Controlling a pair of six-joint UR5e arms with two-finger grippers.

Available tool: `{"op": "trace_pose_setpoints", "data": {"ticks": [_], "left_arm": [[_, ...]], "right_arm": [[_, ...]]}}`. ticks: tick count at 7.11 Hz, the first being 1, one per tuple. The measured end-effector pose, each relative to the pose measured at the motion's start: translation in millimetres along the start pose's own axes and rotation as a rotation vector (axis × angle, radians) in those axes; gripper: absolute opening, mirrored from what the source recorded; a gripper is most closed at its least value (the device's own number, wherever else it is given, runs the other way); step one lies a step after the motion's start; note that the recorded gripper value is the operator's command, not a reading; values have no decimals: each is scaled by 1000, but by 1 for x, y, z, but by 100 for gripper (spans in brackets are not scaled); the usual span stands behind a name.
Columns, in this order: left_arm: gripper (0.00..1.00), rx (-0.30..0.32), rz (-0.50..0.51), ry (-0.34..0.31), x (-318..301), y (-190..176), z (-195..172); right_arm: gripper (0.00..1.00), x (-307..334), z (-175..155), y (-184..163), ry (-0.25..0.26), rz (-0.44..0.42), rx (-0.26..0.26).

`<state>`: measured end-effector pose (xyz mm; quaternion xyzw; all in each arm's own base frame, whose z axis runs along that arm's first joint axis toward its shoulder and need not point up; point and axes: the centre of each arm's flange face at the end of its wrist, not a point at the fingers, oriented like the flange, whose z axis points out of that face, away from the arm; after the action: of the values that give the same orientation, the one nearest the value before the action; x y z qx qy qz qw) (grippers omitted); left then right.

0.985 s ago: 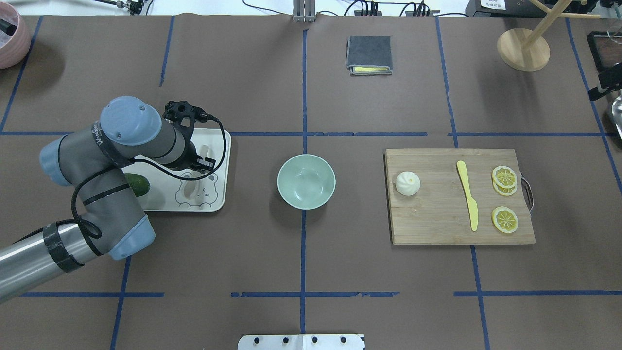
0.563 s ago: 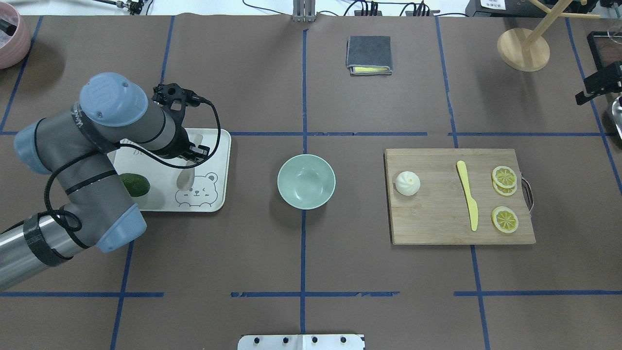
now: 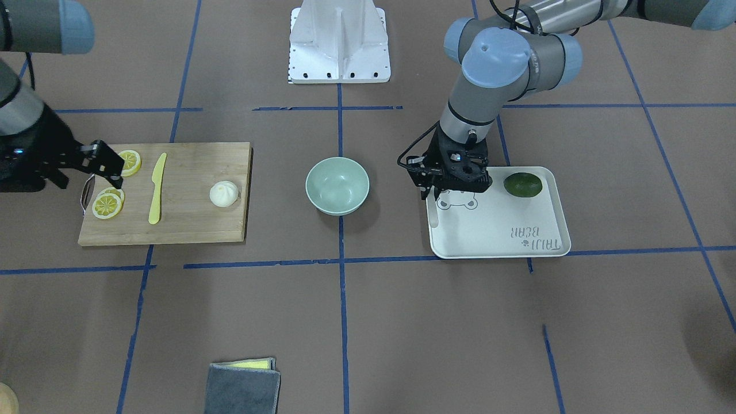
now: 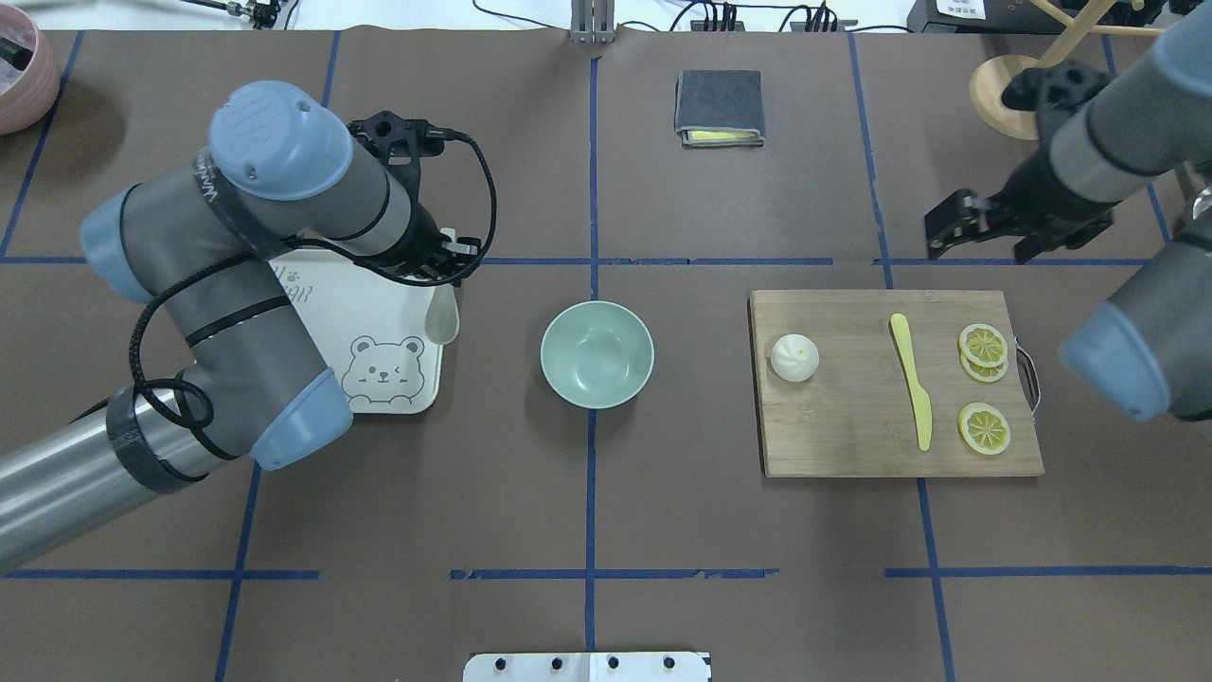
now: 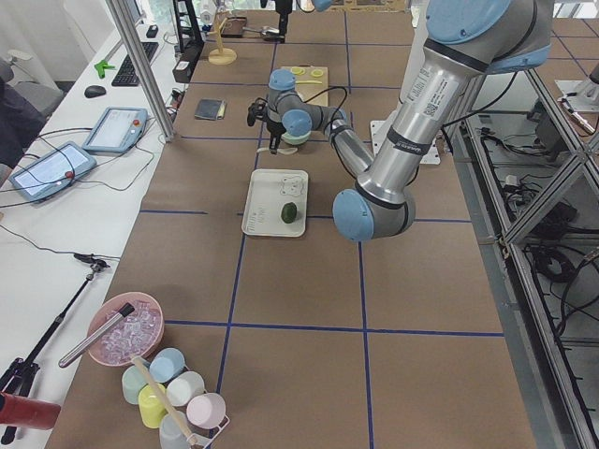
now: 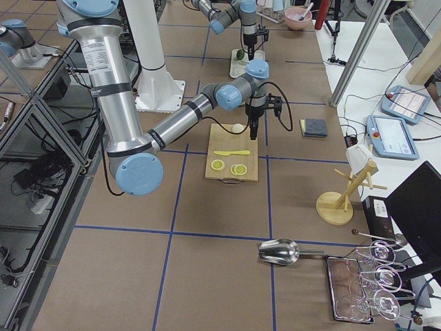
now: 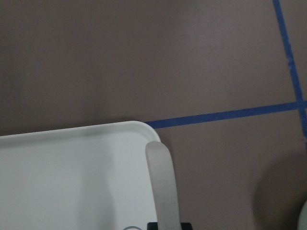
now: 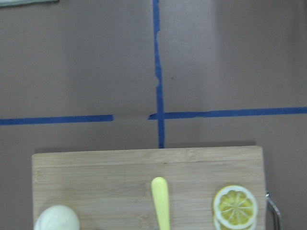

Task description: Put spoon and bun in bowl

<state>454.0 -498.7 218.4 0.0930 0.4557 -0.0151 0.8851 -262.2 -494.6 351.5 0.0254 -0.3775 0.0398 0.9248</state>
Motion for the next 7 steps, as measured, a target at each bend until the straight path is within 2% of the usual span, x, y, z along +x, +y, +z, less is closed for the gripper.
{"op": "trace_pose_setpoints", "data": {"ticks": [3,5,7], "left_arm": [[0,-18,-113,68,89,3,-1],[0,-38,-127,83,125,19,28],[0,-21,-119,92,139,41,58]], "right_arm": [[100,-74,36,44,19,-9,5],[100,-81,39,50,-1,-22,16],[100,-84,37,50,-10,-26,19]]}}
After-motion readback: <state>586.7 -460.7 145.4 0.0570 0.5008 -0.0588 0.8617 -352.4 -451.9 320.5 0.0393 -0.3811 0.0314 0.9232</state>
